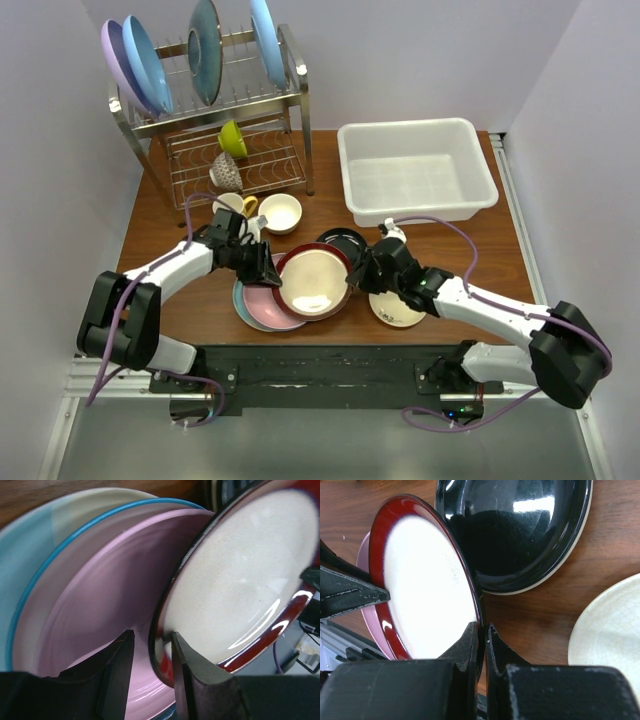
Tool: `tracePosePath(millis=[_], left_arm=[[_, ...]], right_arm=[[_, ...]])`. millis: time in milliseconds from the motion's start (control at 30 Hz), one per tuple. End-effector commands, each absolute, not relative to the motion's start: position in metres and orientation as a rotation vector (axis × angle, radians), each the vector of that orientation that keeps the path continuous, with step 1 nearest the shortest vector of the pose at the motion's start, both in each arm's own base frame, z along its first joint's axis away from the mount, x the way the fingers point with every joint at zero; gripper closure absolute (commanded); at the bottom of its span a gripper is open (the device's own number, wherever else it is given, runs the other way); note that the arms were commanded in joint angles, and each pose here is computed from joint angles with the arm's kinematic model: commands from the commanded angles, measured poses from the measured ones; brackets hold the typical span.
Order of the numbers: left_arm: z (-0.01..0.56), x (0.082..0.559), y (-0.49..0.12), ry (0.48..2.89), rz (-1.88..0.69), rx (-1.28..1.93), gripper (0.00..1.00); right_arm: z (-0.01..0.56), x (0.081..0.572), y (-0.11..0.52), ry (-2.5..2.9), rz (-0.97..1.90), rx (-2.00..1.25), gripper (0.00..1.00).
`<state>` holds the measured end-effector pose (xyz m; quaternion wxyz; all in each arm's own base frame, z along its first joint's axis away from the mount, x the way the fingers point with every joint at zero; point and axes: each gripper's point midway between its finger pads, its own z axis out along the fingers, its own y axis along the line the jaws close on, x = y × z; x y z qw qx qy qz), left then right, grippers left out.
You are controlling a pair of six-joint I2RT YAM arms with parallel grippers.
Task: Place the plates into the plastic bin on the countertop
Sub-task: Pick up the plate at the center of the board.
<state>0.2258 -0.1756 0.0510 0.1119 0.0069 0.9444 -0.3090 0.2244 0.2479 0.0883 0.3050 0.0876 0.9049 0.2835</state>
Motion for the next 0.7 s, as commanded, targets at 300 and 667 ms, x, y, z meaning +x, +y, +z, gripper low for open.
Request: tracePosePath(millis=[300, 667], left_arm=[[0.077, 0.224, -0.213, 2.576, -1.272, 0.131, 0.98], [0.126, 0.233, -0.216, 2.408, -1.290, 0.186, 1.00]], right_arm=[[0.090, 0.226, 0.261, 2.361, 0.868, 0.205, 1.00], [0.095, 0.223, 0.253, 2.322, 0.899, 0.226, 0.67]])
